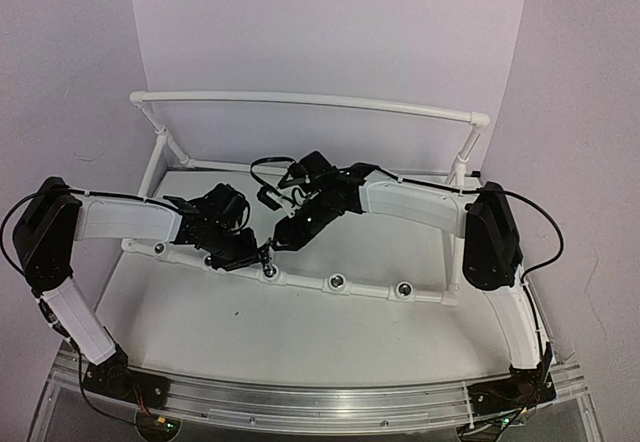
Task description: Install the water faucets
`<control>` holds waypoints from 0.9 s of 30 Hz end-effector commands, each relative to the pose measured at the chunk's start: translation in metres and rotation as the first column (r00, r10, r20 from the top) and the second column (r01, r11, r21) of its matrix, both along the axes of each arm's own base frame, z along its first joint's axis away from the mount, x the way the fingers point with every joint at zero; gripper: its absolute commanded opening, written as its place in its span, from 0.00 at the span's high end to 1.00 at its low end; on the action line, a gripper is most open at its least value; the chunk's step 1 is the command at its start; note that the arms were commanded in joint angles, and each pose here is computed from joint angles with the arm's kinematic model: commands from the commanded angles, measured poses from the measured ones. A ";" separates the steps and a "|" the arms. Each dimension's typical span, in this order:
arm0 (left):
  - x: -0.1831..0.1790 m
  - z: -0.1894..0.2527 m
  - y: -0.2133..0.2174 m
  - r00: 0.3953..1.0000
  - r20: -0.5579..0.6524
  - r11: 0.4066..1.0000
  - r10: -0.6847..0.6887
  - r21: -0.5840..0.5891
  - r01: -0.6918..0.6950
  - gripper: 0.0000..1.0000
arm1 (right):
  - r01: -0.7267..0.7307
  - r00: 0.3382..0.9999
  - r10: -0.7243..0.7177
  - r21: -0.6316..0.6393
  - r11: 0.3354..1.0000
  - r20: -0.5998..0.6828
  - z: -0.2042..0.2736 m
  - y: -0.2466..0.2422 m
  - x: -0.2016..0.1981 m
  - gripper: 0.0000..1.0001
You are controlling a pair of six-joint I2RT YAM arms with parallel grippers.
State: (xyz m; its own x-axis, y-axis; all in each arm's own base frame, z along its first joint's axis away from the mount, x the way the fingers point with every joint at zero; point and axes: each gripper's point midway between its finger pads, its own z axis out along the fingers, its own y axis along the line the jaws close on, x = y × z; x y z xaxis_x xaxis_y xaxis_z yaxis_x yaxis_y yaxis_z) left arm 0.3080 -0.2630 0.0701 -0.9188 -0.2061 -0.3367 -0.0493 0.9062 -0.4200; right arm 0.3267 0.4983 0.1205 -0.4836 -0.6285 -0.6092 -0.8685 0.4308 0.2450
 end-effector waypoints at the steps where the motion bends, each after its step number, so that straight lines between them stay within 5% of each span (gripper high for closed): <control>1: 0.012 0.011 -0.012 0.999 0.044 0.998 -0.013 -0.059 0.016 0.75 | -0.031 0.999 0.031 0.065 0.997 -0.003 0.019 0.016 -0.006 0.75; 6: 0.015 0.012 -0.016 0.998 0.050 0.996 -0.023 -0.083 0.027 0.84 | -0.038 0.999 0.039 0.080 0.996 -0.007 0.024 0.019 -0.008 0.75; 27: 0.018 0.022 -0.031 0.991 0.109 0.979 -0.074 -0.181 0.093 0.95 | -0.063 0.996 0.068 0.101 0.993 -0.054 0.016 0.034 -0.018 0.75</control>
